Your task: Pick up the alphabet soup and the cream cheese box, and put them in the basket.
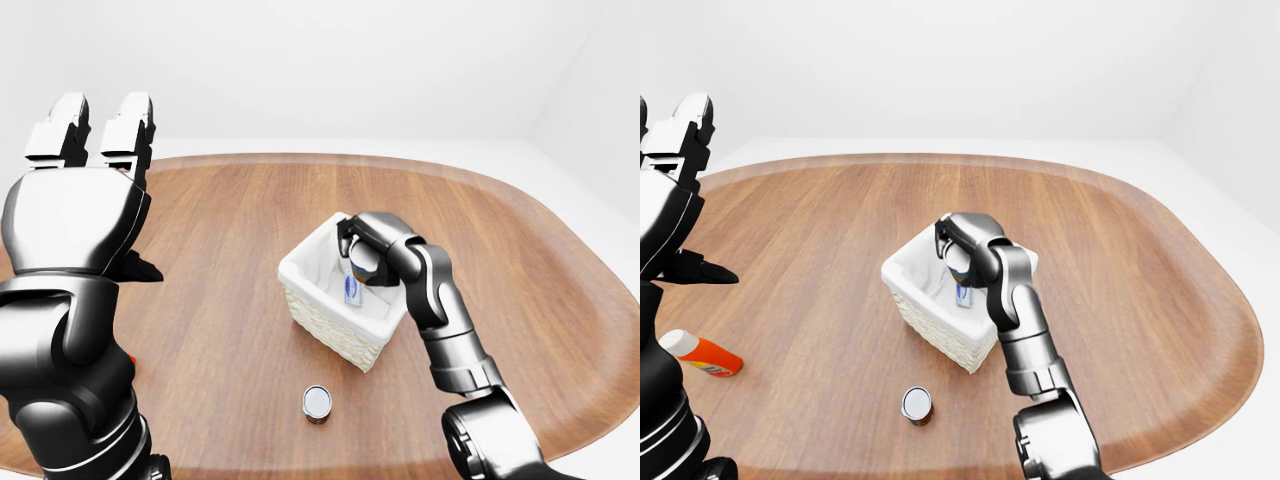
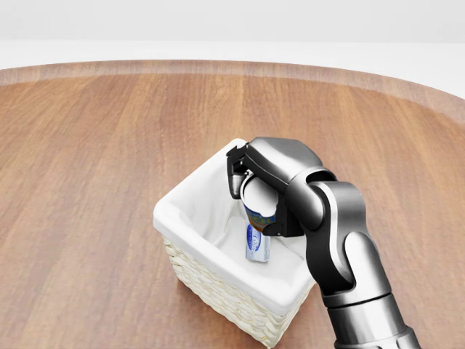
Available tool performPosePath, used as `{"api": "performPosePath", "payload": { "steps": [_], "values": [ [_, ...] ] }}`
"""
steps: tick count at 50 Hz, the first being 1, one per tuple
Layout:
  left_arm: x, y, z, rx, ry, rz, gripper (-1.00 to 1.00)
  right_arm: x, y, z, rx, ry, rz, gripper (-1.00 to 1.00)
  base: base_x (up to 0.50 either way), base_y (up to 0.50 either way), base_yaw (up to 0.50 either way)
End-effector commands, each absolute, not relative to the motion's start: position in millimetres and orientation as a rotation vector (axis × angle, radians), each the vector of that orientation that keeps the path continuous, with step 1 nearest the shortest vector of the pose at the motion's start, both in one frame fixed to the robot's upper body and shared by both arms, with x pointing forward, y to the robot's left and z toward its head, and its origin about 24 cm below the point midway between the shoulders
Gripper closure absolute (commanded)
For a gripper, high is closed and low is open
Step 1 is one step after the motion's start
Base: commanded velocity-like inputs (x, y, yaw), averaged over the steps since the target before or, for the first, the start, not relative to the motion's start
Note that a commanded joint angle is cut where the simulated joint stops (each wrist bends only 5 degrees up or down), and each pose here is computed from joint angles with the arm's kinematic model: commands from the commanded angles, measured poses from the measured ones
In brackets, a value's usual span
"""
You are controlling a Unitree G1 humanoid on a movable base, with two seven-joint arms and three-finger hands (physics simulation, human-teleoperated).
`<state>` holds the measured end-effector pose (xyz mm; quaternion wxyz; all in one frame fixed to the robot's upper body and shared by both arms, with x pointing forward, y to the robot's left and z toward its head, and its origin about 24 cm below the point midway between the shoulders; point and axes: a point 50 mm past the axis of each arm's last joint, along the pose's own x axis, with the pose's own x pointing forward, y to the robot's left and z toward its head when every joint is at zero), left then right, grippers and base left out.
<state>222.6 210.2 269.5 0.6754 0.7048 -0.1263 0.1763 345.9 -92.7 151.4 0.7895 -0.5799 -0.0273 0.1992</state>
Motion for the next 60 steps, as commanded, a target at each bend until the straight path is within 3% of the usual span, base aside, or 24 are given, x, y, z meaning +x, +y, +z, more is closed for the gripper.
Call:
{"api": "performPosePath", "payload": {
  "steps": [1,38,39,40,41,60],
  "values": [
    [222.5,210.0,269.9,1.586,-0.286,0.398,-1.00,343.0,-93.9,152.9,-1.226,-0.077,0.425,1.00,0.00,0.00,0.00],
    [223.3,210.7,267.2,1.580,-0.276,0.386,-1.00,334.8,-87.3,156.6,-1.244,-0.097,0.430,1.00,0.00,0.00,0.00],
    [222.6,210.8,267.7,1.582,-0.278,0.390,-1.00,335.4,-87.1,157.6,-1.243,-0.101,0.428,0.63,0.00,0.00,0.00],
    [222.8,210.7,267.9,1.582,-0.278,0.390,-1.00,335.3,-87.0,158.0,-1.246,-0.102,0.428,-0.59,0.00,0.00,0.00],
    [223.0,210.3,268.7,1.585,-0.280,0.393,-1.00,335.3,-86.4,159.3,-1.248,-0.105,0.429,-1.00,0.00,0.00,0.00],
    [222.2,210.5,269.1,1.584,-0.282,0.397,-1.00,335.8,-88.6,179.1,-1.285,-0.138,0.406,-1.00,0.00,0.00,0.00]
  ]
}}
